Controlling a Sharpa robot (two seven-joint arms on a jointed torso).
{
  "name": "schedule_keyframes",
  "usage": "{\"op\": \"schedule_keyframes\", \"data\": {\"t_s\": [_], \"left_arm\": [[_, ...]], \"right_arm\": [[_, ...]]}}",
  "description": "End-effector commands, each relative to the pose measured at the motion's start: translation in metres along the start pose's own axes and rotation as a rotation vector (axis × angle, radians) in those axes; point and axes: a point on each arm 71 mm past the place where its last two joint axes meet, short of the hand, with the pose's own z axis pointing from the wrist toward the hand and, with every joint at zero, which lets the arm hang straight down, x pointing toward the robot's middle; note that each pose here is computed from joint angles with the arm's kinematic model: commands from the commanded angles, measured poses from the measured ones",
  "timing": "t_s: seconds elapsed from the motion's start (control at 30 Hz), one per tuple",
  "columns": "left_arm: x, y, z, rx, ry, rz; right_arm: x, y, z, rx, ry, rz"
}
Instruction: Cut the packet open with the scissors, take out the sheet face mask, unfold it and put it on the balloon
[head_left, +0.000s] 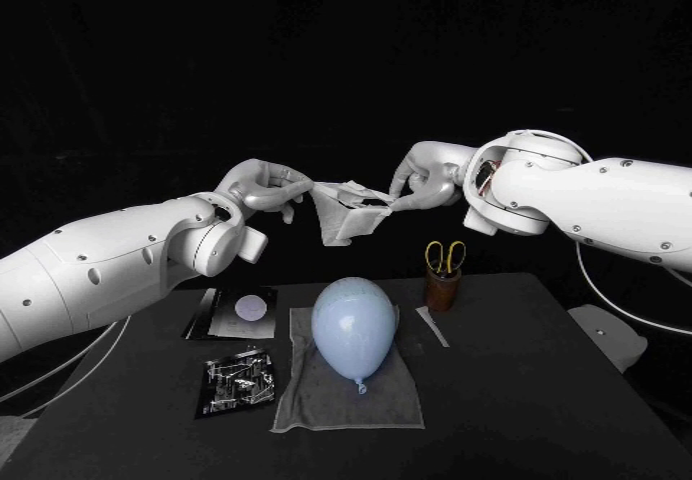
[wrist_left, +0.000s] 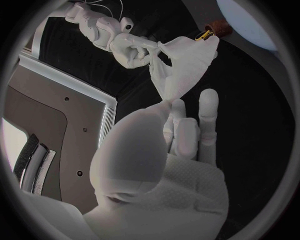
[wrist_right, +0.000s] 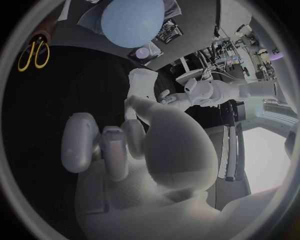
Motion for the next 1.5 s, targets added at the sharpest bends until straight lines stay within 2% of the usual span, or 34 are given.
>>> {"op": "schedule_keyframes", "data": {"t_s": [0.03, 0.23, 0.47, 0.8, 1.03, 1.17, 1.27, 1.3, 1.4, 1.5], "left_arm": [[-0.0018, -0.0049, 0.0039, 0.026, -0.009, 0.014], [-0.0060, -0.0151, 0.0129, 0.040, -0.016, 0.036], [-0.0093, -0.0284, 0.0225, 0.064, -0.021, 0.066], [-0.0098, -0.0385, 0.0310, 0.092, -0.026, 0.114], [-0.0045, -0.0423, 0.0302, 0.103, -0.003, 0.126], [-0.0020, -0.0436, 0.0296, 0.105, 0.006, 0.128], [-0.0015, -0.0442, 0.0282, 0.106, 0.006, 0.129], [-0.0018, -0.0439, 0.0282, 0.104, 0.005, 0.130], [-0.0017, -0.0375, 0.0282, 0.079, 0.010, 0.136], [0.0006, -0.0369, 0.0265, 0.086, 0.013, 0.135]], "right_arm": [[-0.002, 0.004, 0.004, 0.036, 0.051, -0.175], [-0.006, 0.019, 0.013, 0.034, 0.012, -0.290], [-0.015, 0.030, 0.020, 0.013, -0.089, -0.345], [-0.015, 0.041, 0.027, -0.016, -0.105, -0.363], [-0.013, 0.035, 0.028, -0.023, -0.127, -0.249], [-0.010, 0.027, 0.027, -0.027, -0.190, -0.148], [-0.007, 0.022, 0.024, -0.036, -0.269, -0.067], [-0.006, 0.020, 0.023, -0.037, -0.280, -0.055], [0.000, 0.015, 0.025, -0.024, -0.257, -0.019], [0.005, 0.016, 0.020, -0.049, -0.261, 0.015]]}}
